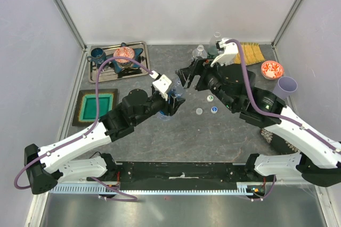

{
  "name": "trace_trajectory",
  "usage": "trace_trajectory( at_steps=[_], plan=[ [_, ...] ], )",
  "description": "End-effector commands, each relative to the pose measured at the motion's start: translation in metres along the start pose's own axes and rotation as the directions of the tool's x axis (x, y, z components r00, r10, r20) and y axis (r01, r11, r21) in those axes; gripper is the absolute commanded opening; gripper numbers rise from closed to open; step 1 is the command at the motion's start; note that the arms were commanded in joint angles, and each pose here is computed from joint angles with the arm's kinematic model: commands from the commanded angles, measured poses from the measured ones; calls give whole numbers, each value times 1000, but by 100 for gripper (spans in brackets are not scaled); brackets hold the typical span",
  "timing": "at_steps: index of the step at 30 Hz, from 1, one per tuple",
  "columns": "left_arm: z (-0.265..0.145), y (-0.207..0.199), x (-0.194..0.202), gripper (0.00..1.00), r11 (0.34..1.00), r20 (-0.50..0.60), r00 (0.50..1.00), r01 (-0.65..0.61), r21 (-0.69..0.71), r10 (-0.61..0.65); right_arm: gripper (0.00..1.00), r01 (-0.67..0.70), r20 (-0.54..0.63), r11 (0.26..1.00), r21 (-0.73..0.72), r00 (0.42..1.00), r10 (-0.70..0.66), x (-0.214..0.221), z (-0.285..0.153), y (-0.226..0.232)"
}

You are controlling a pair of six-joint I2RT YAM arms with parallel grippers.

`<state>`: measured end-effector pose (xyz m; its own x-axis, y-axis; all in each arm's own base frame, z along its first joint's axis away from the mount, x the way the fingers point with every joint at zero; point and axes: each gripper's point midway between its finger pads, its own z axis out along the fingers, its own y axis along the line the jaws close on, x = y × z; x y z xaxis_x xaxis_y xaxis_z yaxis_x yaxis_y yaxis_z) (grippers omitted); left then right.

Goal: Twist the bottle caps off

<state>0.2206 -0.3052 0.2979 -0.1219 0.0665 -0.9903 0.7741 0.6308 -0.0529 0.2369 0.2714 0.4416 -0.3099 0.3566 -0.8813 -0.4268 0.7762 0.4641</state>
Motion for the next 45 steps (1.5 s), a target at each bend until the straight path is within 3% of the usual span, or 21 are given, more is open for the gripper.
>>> trace_trajectory(
  at_steps=[1, 10, 21, 29, 32, 35, 36, 38, 42, 43, 45],
  plan=[
    [-4, 25, -22, 53, 987, 78, 995, -44, -154, 57, 86, -40, 14, 999, 35, 999, 39, -1, 11, 2],
    [-8, 23, -23, 53, 988, 88, 995, -43, -146, 56, 79, -23, 0, 998, 59, 1000, 23, 13, 27, 0],
    [-8, 22, -17, 53, 988, 74, 994, -65, -137, 75, 59, 4, -19, 998, 66, 1000, -3, 25, 35, -2],
    [-8, 22, -20, 53, 988, 81, 994, -63, -139, 75, 52, 1, -43, 998, 63, 999, 2, 37, 35, -5],
    [-8, 21, -19, 53, 989, 79, 994, -62, -135, 73, 43, 6, -43, 998, 62, 999, -3, 37, 34, -6],
    [-8, 20, -19, 53, 990, 81, 994, -61, -128, 72, 25, 10, -34, 998, 64, 999, -7, 35, 31, -8],
    [-8, 18, -19, 53, 992, 81, 994, -62, -114, 72, 12, 15, -32, 998, 60, 999, -13, 34, 30, -9],
    [-11, 9, -21, 52, 996, 91, 993, -67, -64, 72, 0, 38, -25, 998, 50, 999, -37, 31, 26, -10],
    [-18, -15, -26, 49, 994, 113, 991, -76, 75, 67, 0, 120, -21, 992, -47, 992, -121, 24, 15, 1],
    [-22, -18, -33, 48, 992, 129, 990, -75, 98, 62, 0, 138, -19, 982, -128, 990, -142, 20, 6, 13],
    [-33, -42, -40, 48, 962, 138, 990, -63, 266, 27, 0, 212, 6, 949, -233, 976, -217, 11, -8, 26]
  ],
)
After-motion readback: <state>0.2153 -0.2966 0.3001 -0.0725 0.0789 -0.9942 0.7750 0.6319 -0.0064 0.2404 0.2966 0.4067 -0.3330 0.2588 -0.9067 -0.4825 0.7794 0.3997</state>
